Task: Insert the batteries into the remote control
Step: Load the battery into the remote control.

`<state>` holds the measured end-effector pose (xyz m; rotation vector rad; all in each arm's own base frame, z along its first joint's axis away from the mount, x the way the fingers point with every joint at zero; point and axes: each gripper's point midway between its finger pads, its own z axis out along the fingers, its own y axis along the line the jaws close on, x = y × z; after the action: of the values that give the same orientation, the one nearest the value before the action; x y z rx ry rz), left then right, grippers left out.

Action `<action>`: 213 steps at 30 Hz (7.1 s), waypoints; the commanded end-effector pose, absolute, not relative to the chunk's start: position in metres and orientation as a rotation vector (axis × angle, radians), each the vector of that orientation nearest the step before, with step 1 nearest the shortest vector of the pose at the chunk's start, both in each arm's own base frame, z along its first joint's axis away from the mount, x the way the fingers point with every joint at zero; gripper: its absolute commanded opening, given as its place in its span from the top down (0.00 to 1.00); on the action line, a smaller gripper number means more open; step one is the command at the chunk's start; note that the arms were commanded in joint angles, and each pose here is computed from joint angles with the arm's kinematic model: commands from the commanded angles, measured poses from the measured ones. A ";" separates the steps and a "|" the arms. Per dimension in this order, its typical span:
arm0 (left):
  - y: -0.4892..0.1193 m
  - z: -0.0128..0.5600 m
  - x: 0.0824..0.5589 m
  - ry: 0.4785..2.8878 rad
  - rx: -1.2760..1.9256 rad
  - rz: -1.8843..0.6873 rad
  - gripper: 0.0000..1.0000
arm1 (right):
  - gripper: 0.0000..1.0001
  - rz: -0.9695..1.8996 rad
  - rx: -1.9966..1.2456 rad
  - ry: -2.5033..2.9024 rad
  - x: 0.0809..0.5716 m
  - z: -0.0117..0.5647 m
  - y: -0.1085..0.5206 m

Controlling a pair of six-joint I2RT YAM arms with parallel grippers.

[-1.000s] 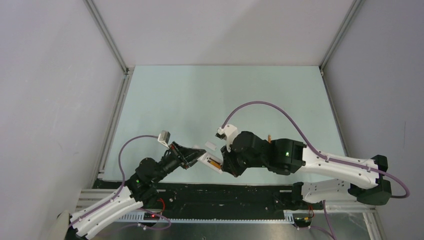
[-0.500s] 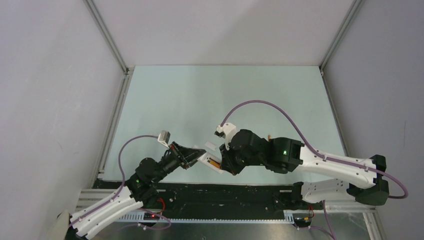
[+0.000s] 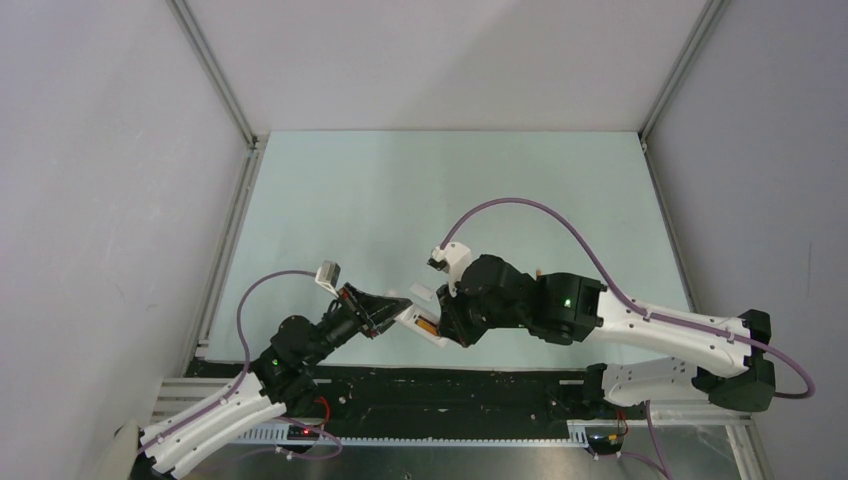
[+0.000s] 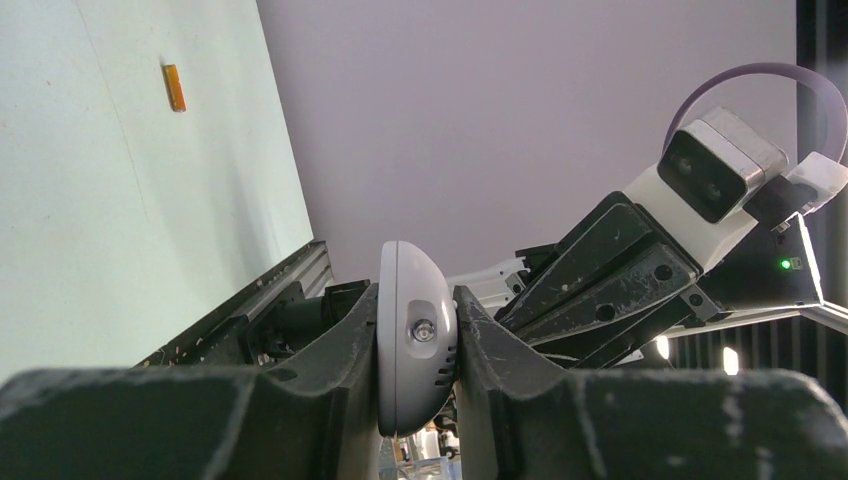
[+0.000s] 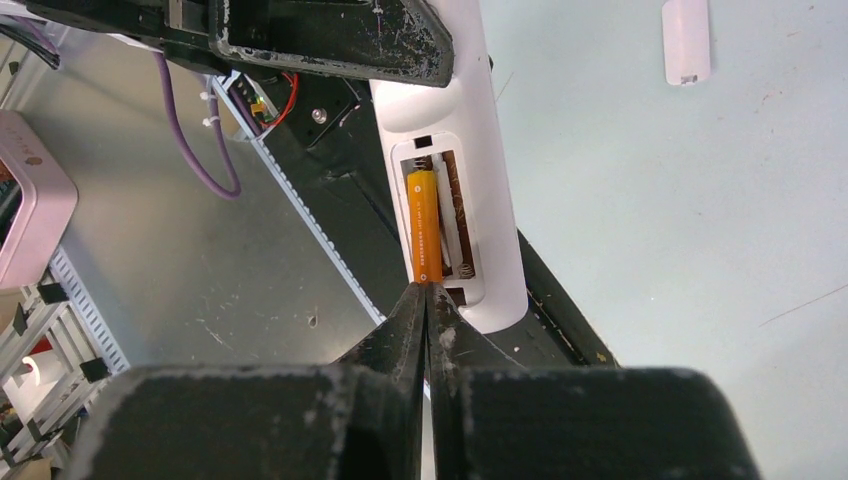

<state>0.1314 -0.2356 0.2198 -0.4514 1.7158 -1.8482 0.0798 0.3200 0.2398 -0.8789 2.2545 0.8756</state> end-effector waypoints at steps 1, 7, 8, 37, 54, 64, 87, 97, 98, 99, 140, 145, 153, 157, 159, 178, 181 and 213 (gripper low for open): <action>-0.232 0.253 0.126 1.617 -0.415 -1.925 1.00 | 0.95 0.908 -0.871 2.218 0.084 0.247 0.328; -0.232 0.254 0.126 1.616 -0.415 -1.925 1.00 | 0.95 0.909 -0.870 2.214 0.085 0.247 0.329; -0.232 0.254 0.126 1.617 -0.414 -1.924 1.00 | 0.95 0.912 -0.869 2.212 0.085 0.248 0.330; -0.233 0.251 0.126 1.623 -0.418 -1.923 1.00 | 0.89 0.872 -0.754 2.149 0.104 0.266 0.320; -0.233 0.251 0.127 1.624 -0.420 -1.920 1.00 | 0.92 0.895 -0.799 2.221 0.076 0.245 0.303; -0.232 0.251 0.127 1.621 -0.422 -1.919 1.00 | 0.92 0.948 -0.835 2.210 0.070 0.246 0.313; -0.232 0.251 0.127 1.618 -0.421 -1.919 1.00 | 0.92 0.967 -0.840 2.207 0.070 0.243 0.325; -0.232 0.250 0.127 1.620 -0.423 -1.917 1.00 | 0.92 0.942 -0.837 2.218 0.070 0.240 0.322; -0.232 0.251 0.127 1.617 -0.422 -1.920 1.00 | 0.92 0.939 -0.840 2.218 0.070 0.240 0.322; -0.232 0.251 0.127 1.617 -0.421 -1.920 1.00 | 0.92 0.936 -0.840 2.219 0.071 0.239 0.322; -0.232 0.249 0.128 1.619 -0.416 -1.906 1.00 | 0.89 1.075 -1.004 2.171 0.049 0.245 0.333; -0.232 0.249 0.128 1.617 -0.416 -1.906 1.00 | 0.90 1.076 -1.003 2.153 0.047 0.250 0.330; -0.231 0.250 0.128 1.613 -0.415 -1.910 1.00 | 0.91 0.897 -0.817 2.171 0.077 0.251 0.304; -0.231 0.250 0.127 1.613 -0.415 -1.910 1.00 | 0.93 0.897 -0.796 2.174 0.079 0.252 0.305; -0.231 0.251 0.127 1.610 -0.415 -1.911 1.00 | 0.93 0.901 -0.802 2.177 0.079 0.250 0.307; -0.231 0.251 0.128 1.610 -0.417 -1.910 1.00 | 0.93 0.903 -0.818 2.182 0.081 0.245 0.317; -0.231 0.252 0.128 1.606 -0.417 -1.912 1.00 | 0.93 0.904 -0.812 2.176 0.082 0.246 0.318; -0.231 0.254 0.128 1.603 -0.414 -1.913 1.00 | 0.92 0.926 -0.817 2.173 0.084 0.246 0.324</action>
<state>0.1307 -0.2344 0.2228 -0.4475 1.7021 -1.8555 0.0805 0.3163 0.2381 -0.8335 2.2079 0.8955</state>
